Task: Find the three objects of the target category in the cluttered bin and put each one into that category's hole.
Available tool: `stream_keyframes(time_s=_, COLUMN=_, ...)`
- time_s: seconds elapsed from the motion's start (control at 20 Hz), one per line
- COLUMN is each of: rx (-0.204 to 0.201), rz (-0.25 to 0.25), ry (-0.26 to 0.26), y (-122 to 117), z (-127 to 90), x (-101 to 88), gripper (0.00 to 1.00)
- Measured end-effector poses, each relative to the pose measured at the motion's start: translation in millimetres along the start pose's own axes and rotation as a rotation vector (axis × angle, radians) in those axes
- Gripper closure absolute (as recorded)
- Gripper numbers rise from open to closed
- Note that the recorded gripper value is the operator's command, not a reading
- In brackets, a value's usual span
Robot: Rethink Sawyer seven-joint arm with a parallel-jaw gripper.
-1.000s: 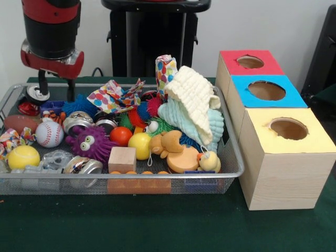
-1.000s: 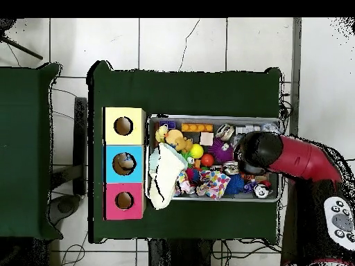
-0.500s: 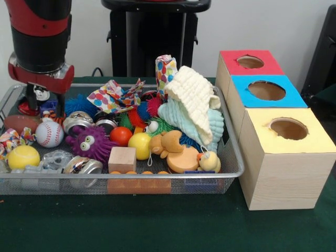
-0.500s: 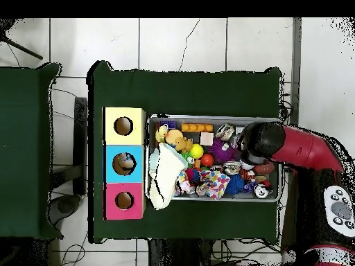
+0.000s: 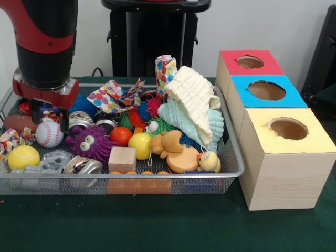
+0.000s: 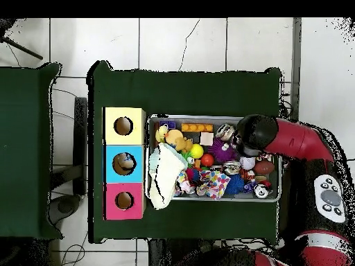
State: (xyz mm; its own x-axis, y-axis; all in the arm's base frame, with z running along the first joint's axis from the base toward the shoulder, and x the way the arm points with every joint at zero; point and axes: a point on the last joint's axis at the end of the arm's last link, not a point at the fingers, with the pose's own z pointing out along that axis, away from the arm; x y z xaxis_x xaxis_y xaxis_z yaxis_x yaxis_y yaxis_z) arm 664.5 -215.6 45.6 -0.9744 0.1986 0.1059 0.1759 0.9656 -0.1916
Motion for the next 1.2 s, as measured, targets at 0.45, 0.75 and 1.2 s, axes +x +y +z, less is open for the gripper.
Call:
stream_keyframes(time_s=0.45, rx=-0.032, rz=-0.001, ry=0.028, y=15.6, z=20.0, x=2.1, gripper=0.0)
stream_keyframes(time_s=0.75, rx=-0.046, rz=-0.009, ry=0.042, y=24.4, z=31.0, x=4.7, gripper=0.0)
stream_keyframes(time_s=1.2, rx=-0.069, rz=-0.016, ry=0.056, y=34.6, z=45.6, x=5.1, gripper=0.0)
